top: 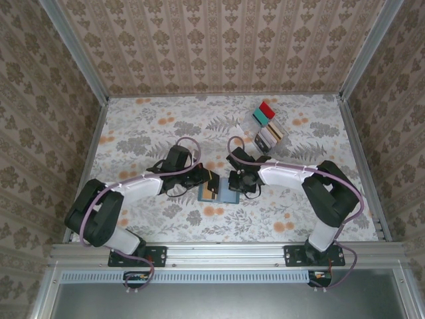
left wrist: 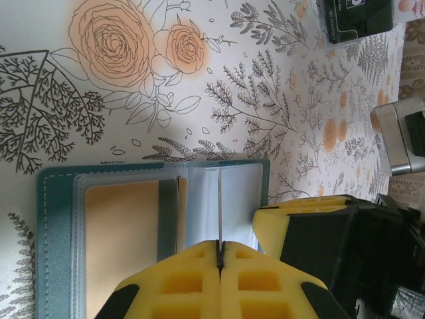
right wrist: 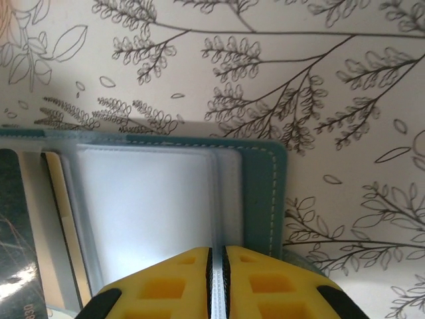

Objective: Put the credit cards into the card holder
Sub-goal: Insert the credit card into the card slot.

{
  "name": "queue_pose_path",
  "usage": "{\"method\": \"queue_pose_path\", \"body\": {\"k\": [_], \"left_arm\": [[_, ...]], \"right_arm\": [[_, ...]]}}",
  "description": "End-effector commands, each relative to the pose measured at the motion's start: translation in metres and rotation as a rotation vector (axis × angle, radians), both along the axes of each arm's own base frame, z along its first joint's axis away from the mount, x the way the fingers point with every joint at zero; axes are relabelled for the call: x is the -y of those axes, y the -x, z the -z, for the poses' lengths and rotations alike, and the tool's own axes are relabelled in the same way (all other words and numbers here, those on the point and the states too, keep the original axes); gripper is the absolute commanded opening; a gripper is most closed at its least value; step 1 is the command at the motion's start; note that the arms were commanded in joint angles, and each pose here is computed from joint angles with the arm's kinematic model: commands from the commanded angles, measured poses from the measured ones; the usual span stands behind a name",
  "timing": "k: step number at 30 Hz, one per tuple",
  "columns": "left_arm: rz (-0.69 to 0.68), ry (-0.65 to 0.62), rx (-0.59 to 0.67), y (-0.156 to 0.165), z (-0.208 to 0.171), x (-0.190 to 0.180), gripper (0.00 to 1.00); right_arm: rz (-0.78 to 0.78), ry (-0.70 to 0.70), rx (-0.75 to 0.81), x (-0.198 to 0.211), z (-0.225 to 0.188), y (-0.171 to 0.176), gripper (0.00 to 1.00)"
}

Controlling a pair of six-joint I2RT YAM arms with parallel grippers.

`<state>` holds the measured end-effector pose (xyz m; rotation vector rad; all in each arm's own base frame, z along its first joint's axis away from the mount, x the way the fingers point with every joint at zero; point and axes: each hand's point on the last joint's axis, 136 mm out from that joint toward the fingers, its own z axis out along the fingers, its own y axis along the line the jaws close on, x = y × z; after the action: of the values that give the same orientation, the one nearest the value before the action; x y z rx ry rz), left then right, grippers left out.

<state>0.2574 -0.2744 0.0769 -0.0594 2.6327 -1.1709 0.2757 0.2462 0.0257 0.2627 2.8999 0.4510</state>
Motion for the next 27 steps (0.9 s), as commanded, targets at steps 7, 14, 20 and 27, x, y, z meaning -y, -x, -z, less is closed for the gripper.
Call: {"method": "queue_pose_path", "body": {"k": [7, 14, 20, 27], "left_arm": [[0.028, -0.005, -0.001, 0.008, 0.017, 0.003, 0.00], [0.036, -0.006, -0.002, 0.010, 0.021, 0.003, 0.00], [0.050, 0.038, 0.029, 0.012, 0.024, 0.007, 0.00], [0.054, 0.045, 0.052, 0.014, 0.029, 0.008, 0.00]], "right_arm": [[0.001, 0.035, 0.012, 0.011, -0.006, 0.003, 0.17], [0.024, 0.116, 0.009, 0.031, -0.003, 0.008, 0.19], [0.034, 0.168, -0.033, 0.041, 0.021, 0.015, 0.19], [0.037, 0.183, -0.051, 0.043, 0.030, 0.019, 0.19]]}}
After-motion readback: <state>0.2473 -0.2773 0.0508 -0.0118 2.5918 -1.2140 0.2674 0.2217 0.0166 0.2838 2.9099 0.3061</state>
